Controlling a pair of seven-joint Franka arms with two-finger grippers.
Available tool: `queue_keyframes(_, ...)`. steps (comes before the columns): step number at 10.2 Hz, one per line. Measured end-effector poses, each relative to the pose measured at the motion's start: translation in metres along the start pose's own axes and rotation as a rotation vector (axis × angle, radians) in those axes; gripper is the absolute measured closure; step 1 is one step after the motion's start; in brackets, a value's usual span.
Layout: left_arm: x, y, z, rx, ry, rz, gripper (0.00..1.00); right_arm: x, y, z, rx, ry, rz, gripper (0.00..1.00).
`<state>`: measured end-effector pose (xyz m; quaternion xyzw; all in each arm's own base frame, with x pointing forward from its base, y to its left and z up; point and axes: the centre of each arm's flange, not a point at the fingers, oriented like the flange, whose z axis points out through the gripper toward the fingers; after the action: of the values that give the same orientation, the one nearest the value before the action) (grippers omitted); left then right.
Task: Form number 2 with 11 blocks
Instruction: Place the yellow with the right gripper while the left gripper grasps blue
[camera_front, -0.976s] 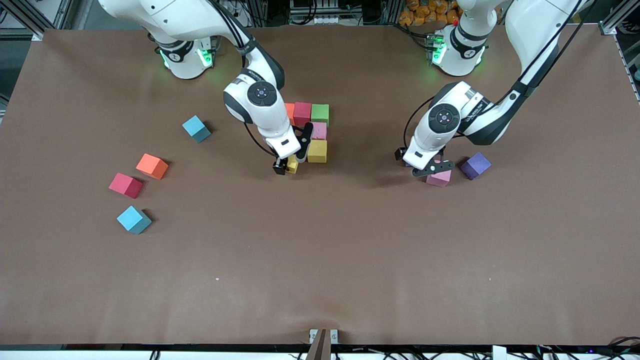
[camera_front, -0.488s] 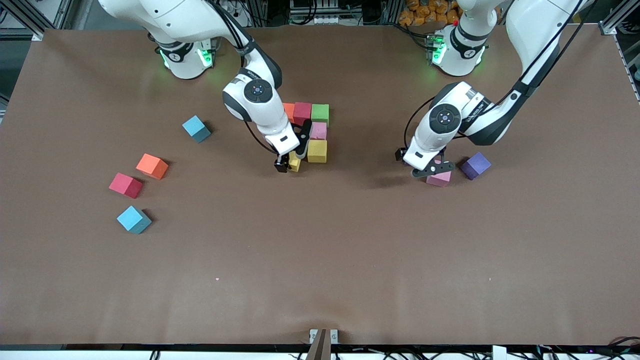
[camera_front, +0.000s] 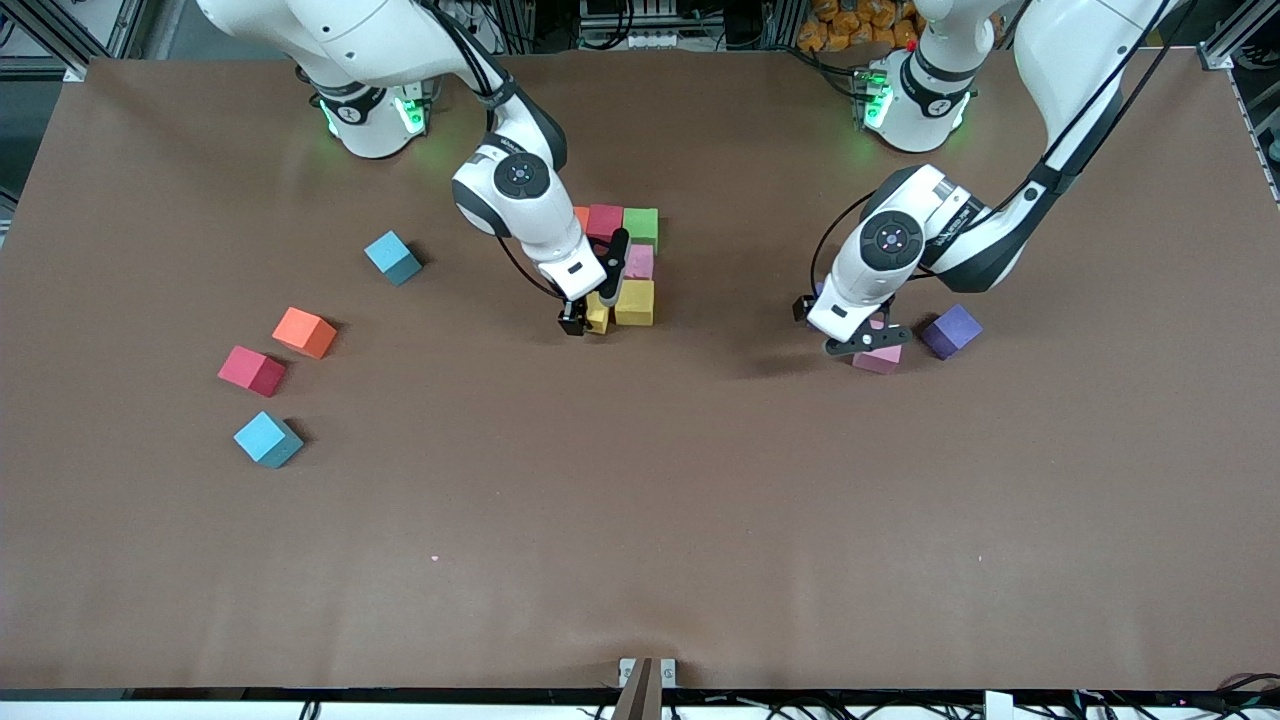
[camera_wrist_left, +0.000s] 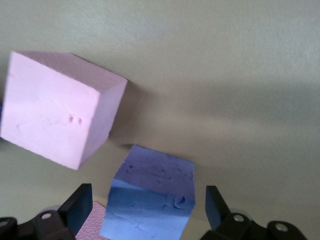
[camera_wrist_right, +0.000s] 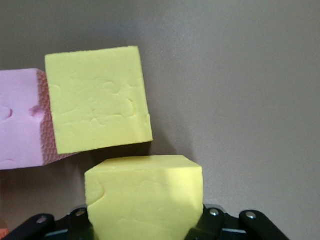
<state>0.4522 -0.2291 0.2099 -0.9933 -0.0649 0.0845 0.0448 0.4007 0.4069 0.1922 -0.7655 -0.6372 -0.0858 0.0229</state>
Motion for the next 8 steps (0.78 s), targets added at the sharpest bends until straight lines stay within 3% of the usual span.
queue_keyframes(2,-0.003,0.004,0.007,-0.009,-0.018,0.022,0.00,0.001,-0.004,0.003,0.006,-0.001,-0.007,0.38)
queue_keyframes(6,-0.004,0.006,0.011,-0.014,-0.027,0.189,0.00,0.008,-0.020,0.008,0.017,0.012,-0.033,0.38)
queue_keyframes(8,-0.006,0.007,0.013,-0.015,-0.034,0.194,0.00,0.008,-0.021,0.008,0.016,0.013,-0.035,0.38)
